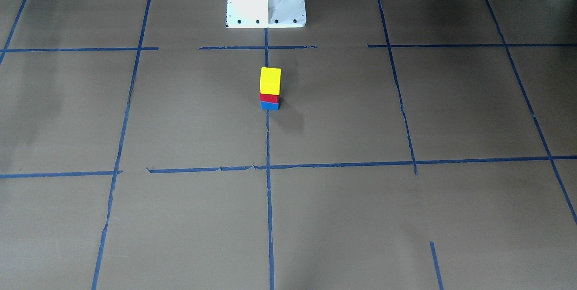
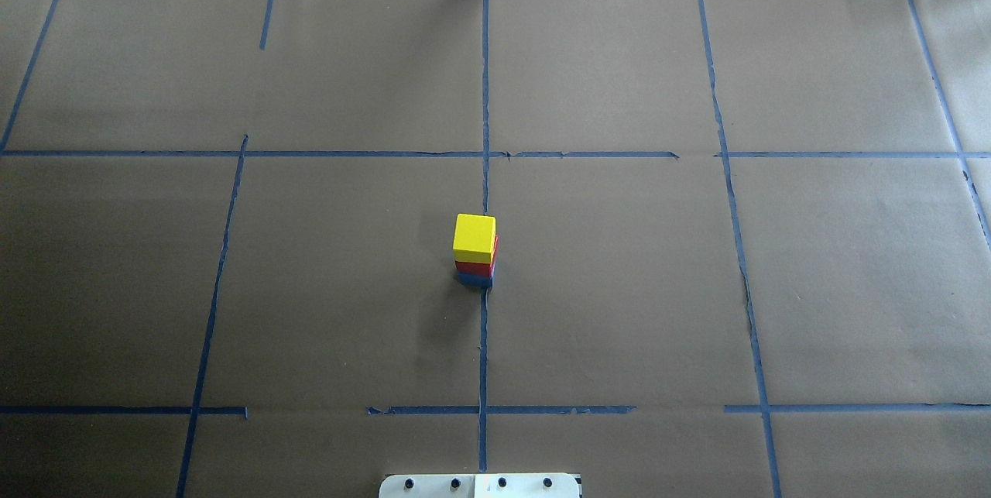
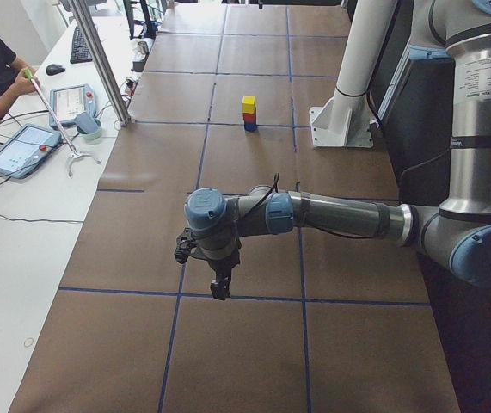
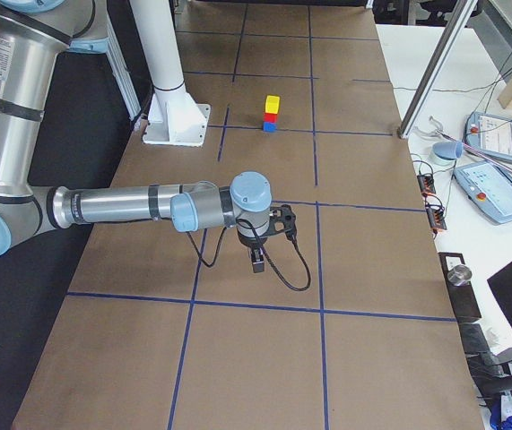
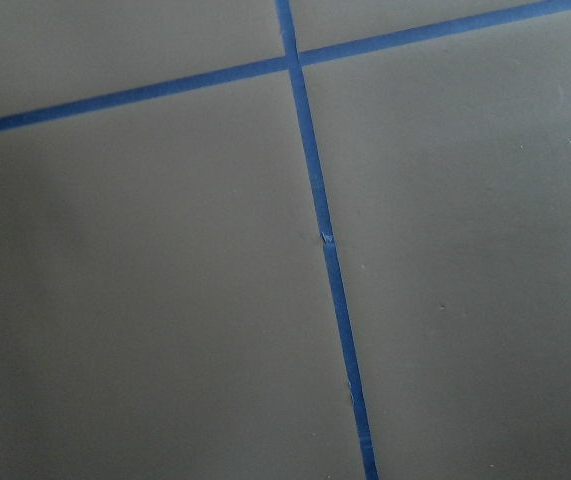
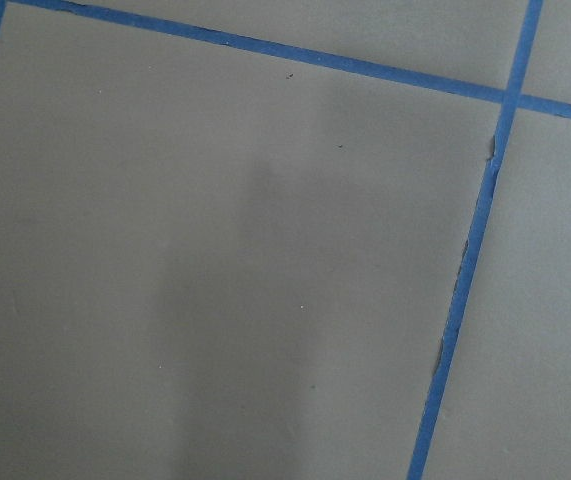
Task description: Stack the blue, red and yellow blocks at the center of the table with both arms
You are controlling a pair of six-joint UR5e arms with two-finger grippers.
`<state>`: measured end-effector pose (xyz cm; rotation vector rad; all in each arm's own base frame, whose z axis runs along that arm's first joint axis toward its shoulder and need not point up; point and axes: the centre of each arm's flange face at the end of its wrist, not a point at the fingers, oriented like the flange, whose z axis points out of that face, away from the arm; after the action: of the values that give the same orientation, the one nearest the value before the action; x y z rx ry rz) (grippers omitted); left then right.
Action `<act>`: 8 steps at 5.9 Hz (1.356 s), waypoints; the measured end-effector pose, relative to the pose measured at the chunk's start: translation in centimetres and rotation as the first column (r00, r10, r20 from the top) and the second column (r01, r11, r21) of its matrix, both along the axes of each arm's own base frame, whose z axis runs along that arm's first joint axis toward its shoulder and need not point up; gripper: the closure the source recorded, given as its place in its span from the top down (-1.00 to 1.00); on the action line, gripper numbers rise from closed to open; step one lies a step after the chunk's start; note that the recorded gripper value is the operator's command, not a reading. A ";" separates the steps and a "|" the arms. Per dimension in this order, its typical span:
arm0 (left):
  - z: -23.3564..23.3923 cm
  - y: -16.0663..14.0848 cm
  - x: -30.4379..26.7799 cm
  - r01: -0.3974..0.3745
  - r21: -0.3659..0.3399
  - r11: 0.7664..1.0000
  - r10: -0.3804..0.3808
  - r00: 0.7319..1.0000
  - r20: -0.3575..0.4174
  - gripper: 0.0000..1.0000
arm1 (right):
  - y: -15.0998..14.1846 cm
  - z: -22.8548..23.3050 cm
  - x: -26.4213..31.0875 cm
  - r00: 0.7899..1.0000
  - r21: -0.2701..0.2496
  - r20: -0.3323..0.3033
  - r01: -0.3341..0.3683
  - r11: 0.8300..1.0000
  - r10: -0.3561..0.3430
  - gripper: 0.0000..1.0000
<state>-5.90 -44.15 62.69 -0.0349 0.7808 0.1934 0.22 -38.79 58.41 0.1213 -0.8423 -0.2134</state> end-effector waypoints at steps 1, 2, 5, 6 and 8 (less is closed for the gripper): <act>-0.1 0.1 0.1 0.015 -0.013 1.000 -0.015 1.000 -0.017 1.00 | -1.2 0.6 -0.2 1.000 -0.002 -0.010 -0.001 1.000 0.001 1.00; -0.2 0.1 0.2 0.026 -0.022 0.999 -0.026 0.999 -0.033 1.00 | -2.2 1.1 -0.4 1.000 -0.011 -0.014 0.002 1.000 -0.003 1.00; -0.5 0.1 0.3 0.036 -0.028 0.999 -0.037 0.998 -0.045 1.00 | -3.4 0.7 -1.0 0.999 -0.016 -0.019 0.044 0.999 -0.045 1.00; -0.5 0.1 0.3 0.036 -0.028 0.999 -0.037 0.998 -0.046 1.00 | -3.4 0.7 -0.8 0.998 -0.005 -0.023 0.052 0.999 -0.052 1.00; -0.6 0.1 0.3 0.036 -0.027 0.999 -0.038 0.998 -0.047 1.00 | -3.4 1.1 -0.3 0.996 0.007 -0.077 0.044 0.999 -0.043 1.00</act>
<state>-5.57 -44.03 62.10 -0.0406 0.8304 0.1494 -0.07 -42.16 59.53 0.1025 -0.7679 -0.2612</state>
